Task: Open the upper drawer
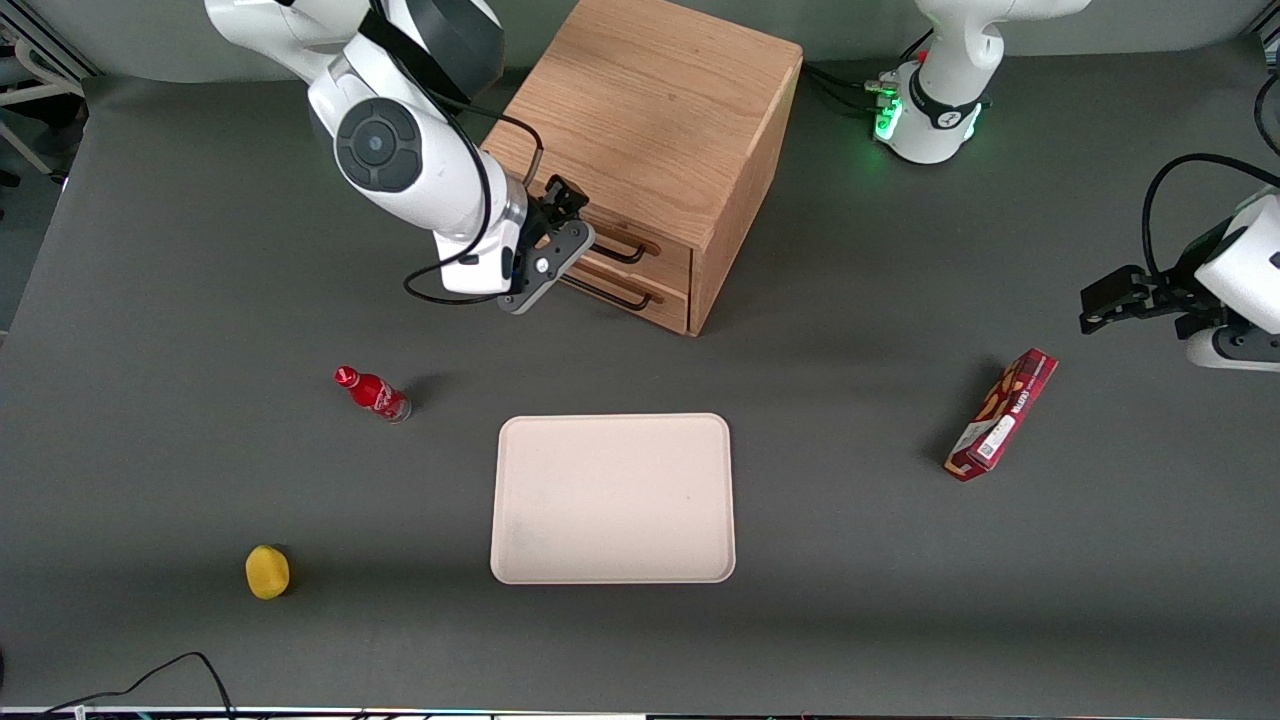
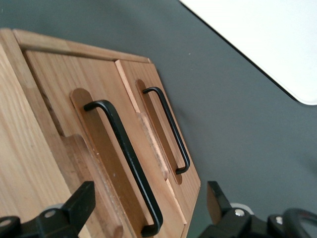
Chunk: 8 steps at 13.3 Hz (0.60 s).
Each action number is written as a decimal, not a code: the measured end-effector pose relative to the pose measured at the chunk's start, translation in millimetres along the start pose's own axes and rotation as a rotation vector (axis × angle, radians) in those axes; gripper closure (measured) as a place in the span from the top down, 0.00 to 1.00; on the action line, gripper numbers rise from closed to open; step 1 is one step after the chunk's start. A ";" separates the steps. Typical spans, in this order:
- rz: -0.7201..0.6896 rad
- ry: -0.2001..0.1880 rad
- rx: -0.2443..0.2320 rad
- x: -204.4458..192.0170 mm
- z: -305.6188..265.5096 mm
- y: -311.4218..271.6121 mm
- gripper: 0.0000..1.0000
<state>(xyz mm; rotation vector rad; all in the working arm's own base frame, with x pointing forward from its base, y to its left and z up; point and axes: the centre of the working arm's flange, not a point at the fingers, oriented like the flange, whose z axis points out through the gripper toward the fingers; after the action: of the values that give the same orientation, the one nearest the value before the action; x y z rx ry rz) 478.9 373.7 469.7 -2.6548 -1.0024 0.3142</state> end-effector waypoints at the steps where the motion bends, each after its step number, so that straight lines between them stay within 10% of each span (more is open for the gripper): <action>1: -0.032 -0.008 0.002 0.1 4.7 -0.5 1.00; 8: -0.187 -0.014 -0.010 2.4 29.5 -13.2 1.00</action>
<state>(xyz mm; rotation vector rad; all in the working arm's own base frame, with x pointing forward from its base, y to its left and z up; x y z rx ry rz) 463.9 390.3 446.4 -2.5462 -1.2482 0.2874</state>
